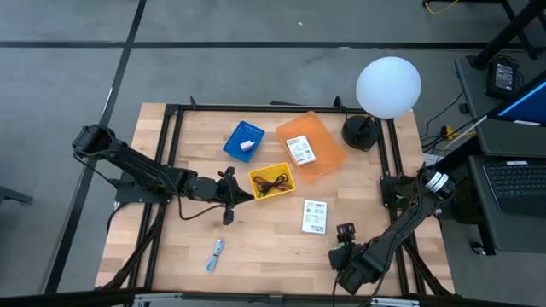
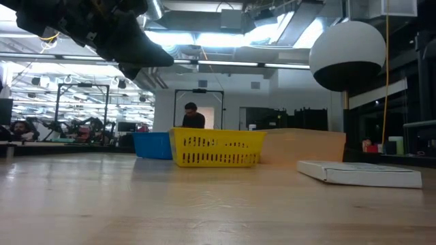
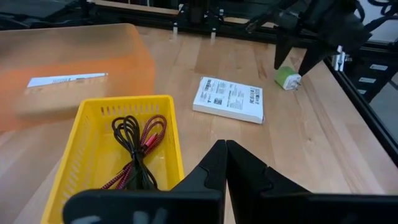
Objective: Pick and place items into bin
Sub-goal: Put the green charger adapter into the blue bin
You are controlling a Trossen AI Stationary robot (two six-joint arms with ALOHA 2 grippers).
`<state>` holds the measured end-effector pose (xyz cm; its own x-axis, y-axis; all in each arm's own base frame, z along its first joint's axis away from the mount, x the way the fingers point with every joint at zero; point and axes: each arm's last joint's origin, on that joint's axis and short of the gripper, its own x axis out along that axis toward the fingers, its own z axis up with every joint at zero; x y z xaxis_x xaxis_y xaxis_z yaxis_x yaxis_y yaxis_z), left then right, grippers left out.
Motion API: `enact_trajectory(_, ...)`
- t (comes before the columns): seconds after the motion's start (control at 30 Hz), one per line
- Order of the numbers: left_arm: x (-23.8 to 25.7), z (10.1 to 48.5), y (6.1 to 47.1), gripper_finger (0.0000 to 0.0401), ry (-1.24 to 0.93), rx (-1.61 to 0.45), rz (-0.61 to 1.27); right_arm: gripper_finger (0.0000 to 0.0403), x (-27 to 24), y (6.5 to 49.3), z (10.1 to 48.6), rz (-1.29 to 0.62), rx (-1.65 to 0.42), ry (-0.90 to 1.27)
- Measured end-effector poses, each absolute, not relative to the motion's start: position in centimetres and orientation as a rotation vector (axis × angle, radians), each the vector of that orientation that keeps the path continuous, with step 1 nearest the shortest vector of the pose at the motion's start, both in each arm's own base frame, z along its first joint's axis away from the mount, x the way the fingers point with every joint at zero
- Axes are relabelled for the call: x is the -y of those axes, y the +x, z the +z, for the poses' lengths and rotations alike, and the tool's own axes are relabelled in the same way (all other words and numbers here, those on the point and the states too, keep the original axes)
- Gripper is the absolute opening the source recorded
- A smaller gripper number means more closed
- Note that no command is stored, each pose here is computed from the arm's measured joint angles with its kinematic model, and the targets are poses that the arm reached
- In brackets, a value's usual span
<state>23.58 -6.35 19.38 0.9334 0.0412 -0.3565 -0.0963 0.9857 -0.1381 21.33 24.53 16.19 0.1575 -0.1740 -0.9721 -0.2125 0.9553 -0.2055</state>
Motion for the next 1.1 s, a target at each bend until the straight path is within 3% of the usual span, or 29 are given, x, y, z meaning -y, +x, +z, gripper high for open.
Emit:
enact_trajectory(0.43,6.4,19.4,23.6,0.0005,-0.174,-0.359,0.073,0.0274,-24.6,21.4,15.6,0.051,-1.416,-0.297)
enact_trajectory(0.6,6.5,19.4,23.5,0.0003,-0.176,-0.361,0.061,0.0258,-24.0,20.7,14.0,0.043,-1.440,-0.260)
enact_trajectory(1.1,7.3,19.4,23.3,0.0001,-0.178,-0.360,0.035,0.0209,-24.1,20.8,13.7,0.072,-1.421,-0.255)
